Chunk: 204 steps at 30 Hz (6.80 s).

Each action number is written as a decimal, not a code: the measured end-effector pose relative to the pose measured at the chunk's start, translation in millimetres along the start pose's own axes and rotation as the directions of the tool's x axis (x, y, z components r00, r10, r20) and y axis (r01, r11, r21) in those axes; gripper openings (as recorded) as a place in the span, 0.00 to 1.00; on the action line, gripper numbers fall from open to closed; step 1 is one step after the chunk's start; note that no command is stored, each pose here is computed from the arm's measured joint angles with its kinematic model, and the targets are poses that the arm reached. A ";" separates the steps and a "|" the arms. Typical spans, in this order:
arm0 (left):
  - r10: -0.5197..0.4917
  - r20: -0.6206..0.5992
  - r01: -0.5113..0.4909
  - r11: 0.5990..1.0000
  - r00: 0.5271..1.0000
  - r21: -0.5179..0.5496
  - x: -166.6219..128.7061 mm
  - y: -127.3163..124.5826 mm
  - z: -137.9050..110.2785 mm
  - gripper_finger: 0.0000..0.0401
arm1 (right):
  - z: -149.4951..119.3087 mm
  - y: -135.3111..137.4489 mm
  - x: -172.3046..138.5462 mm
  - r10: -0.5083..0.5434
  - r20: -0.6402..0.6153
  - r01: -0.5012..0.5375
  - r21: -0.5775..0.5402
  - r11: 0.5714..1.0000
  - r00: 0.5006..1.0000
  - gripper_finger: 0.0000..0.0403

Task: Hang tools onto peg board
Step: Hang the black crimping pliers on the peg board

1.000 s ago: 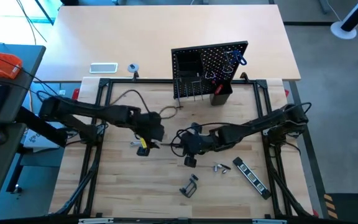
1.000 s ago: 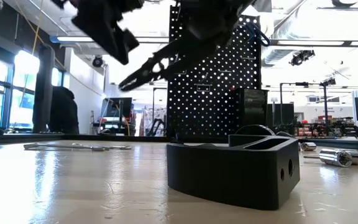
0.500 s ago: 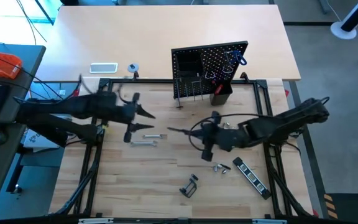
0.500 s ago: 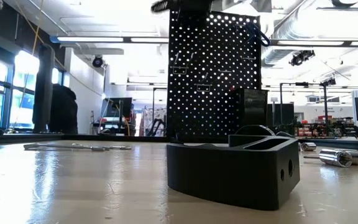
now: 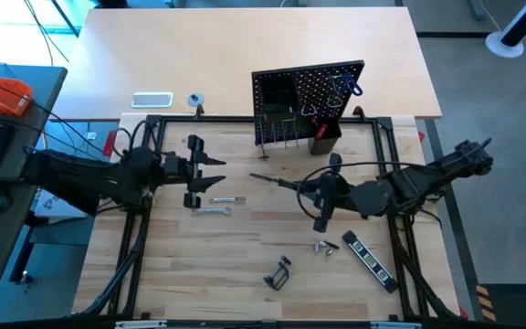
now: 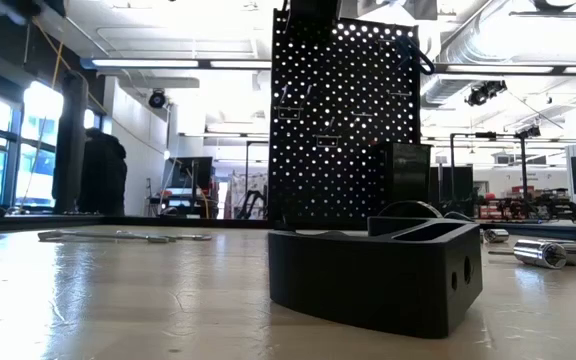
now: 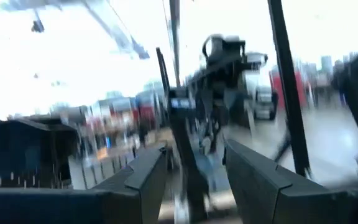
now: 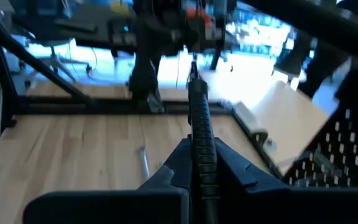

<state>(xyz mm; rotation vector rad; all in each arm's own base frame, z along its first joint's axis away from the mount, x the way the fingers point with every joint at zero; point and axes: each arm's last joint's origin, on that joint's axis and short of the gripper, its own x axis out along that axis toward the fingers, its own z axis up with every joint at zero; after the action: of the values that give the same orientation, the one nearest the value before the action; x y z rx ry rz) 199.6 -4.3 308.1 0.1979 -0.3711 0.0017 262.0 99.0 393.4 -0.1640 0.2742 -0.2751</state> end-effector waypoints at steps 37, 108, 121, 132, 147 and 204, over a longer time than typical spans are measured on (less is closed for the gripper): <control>-0.060 0.484 0.076 0.997 0.873 -0.012 98.0 -8.7 -16.3 0.38 | 44.7 8.8 33.8 0.236 0.558 -0.109 -0.251 0.962 0.796 0.06; -0.196 0.297 0.211 0.977 0.934 -0.020 117.1 -12.8 -34.2 0.06 | 19.0 7.1 42.2 -0.057 0.251 0.129 -0.280 0.951 0.966 0.15; -0.123 0.036 0.124 0.992 0.992 -0.020 119.8 -11.7 -59.1 0.06 | -1.1 21.0 15.3 -0.212 0.056 0.218 -0.361 0.907 0.976 0.16; -0.148 0.071 0.151 0.987 0.986 -0.048 120.1 -7.5 -56.9 0.06 | -6.6 14.2 12.9 -0.229 -0.003 0.218 -0.291 0.932 0.973 0.16; -0.159 0.083 0.165 0.984 0.984 -0.063 120.0 -7.5 -55.7 0.06 | -8.5 3.0 25.1 -0.144 -0.033 0.136 -0.176 0.975 0.989 0.13; -0.138 -0.172 0.130 0.990 0.975 -0.059 120.5 -4.3 -86.1 0.06 | -43.5 3.0 -26.7 -0.233 -0.269 0.218 -0.082 0.972 0.935 0.46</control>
<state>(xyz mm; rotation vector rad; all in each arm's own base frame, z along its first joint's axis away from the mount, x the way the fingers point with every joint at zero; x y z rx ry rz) 343.1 3.9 272.1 0.1742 -0.1805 -0.1221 225.5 104.2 358.0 -0.2083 0.5426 -0.5218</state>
